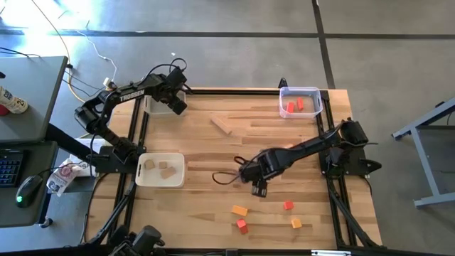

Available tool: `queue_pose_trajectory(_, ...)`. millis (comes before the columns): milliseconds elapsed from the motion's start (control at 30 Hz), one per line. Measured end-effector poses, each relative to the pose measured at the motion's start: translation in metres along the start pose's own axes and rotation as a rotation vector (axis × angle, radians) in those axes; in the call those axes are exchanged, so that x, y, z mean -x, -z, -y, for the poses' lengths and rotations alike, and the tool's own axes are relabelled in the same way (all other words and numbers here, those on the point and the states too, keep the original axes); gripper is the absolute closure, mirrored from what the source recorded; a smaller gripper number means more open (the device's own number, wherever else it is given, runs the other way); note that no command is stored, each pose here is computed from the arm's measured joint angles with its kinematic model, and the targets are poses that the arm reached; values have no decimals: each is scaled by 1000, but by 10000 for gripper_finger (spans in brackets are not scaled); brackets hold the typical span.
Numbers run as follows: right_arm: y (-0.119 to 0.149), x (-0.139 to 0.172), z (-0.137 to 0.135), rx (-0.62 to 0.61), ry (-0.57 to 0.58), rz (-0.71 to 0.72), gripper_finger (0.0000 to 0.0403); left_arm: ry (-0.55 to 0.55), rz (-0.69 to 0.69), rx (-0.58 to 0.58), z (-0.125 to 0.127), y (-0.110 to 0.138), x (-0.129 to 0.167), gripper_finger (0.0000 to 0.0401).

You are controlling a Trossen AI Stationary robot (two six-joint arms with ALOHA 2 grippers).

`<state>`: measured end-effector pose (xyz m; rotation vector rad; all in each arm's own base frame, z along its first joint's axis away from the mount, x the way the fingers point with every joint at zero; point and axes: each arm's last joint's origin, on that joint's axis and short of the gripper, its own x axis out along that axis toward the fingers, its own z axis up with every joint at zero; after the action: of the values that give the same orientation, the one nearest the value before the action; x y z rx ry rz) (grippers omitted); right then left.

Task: Sort & place blocks by color
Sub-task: Put the yellow block into the gray bin, then put the orange block into the transparent bin

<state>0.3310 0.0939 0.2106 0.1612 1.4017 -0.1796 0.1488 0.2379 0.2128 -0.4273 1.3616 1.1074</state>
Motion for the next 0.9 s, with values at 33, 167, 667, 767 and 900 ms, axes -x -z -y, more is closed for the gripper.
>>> queue_pose_trajectory(33, 3, 0, -2, -9, 5, -16, 189, -6, 0, 10, 0, 0, 0, 243)
queue_pose_trajectory(167, 18, 2, -11, -21, 50, -83, 189, -48, 0, 30, -1, 0, 0, 231)
queue_pose_trajectory(667, 65, 13, -29, -47, 286, -270, 189, -52, -61, 10, -2, 6, 0, 166)
queue_pose_trajectory(767, 74, 16, -30, -66, 338, -306, 189, -38, -81, 2, -1, 8, 1, 165)
queue_pose_trajectory(900, 84, 20, -33, -89, 391, -338, 189, -37, -69, -22, -2, 9, 4, 167)
